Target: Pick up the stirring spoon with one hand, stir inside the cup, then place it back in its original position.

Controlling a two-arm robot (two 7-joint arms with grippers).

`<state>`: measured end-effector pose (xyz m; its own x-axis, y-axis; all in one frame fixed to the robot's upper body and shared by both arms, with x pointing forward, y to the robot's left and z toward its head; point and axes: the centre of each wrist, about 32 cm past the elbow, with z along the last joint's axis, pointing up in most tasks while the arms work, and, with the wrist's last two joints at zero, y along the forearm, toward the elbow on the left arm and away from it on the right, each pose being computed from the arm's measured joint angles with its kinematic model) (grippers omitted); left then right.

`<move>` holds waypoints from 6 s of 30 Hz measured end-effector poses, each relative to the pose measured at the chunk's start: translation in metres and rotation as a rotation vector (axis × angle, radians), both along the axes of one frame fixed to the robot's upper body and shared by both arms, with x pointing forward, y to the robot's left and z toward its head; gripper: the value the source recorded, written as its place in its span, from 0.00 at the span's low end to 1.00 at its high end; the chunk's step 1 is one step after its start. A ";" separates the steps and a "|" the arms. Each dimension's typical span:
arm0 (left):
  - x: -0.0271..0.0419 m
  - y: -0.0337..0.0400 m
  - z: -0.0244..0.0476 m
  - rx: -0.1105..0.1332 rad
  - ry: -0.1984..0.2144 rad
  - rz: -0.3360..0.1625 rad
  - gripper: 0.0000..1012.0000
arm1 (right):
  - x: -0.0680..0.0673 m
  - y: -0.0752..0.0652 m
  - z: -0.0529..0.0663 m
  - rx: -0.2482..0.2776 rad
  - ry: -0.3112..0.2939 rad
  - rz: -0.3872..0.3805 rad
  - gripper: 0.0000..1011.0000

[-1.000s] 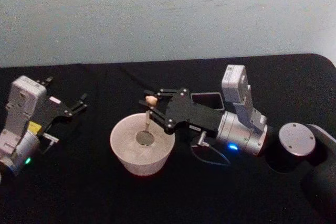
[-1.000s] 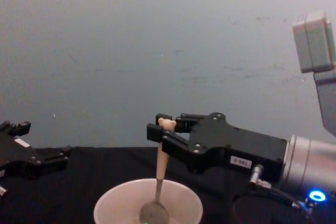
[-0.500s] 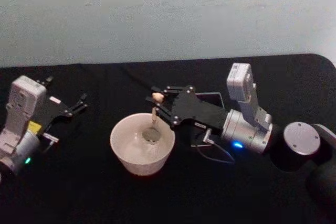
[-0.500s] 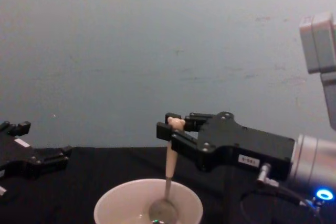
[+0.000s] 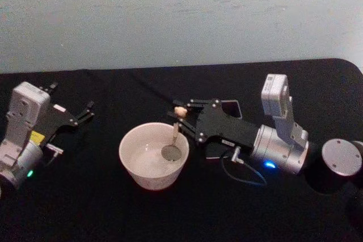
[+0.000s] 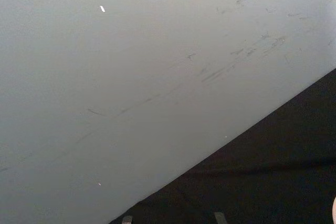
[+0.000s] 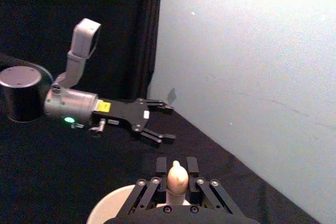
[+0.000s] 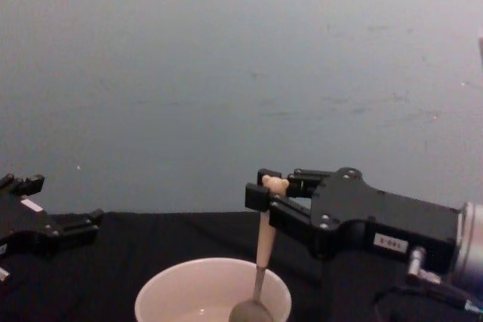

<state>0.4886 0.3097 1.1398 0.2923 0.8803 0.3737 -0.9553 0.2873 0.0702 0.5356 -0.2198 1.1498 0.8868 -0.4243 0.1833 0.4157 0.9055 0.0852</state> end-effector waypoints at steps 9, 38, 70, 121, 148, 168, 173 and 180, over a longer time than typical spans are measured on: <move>0.0000 0.0000 0.0000 0.000 0.000 0.000 0.99 | -0.013 0.008 0.000 0.008 0.017 0.063 0.21; 0.0000 0.0000 0.0000 0.000 0.000 0.000 0.99 | 0.021 0.035 -0.001 0.006 -0.004 -0.033 0.21; 0.0000 0.0000 0.0000 0.000 0.000 0.000 0.99 | 0.008 0.002 0.056 0.106 -0.081 -0.036 0.21; 0.0000 0.0000 0.0000 0.000 0.000 0.000 0.99 | -0.016 -0.077 0.058 0.023 -0.026 -0.162 0.21; 0.0000 0.0000 0.0000 0.000 0.000 0.000 0.99 | -0.001 -0.062 0.038 -0.028 0.192 -0.239 0.21; 0.0000 0.0000 0.0000 0.000 0.000 0.000 0.99 | -0.001 -0.062 0.037 -0.035 0.192 -0.243 0.24; 0.0000 0.0000 0.0000 0.000 0.000 0.000 0.99 | -0.001 -0.062 0.037 -0.034 0.192 -0.242 0.39; 0.0000 0.0000 0.0000 0.000 0.000 0.000 0.99 | -0.001 -0.062 0.038 -0.033 0.191 -0.241 0.64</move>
<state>0.4886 0.3097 1.1398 0.2923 0.8803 0.3737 -0.9552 0.2873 0.0703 0.5343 -0.2817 1.1874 0.7808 -0.6235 0.0400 0.6247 0.7796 -0.0435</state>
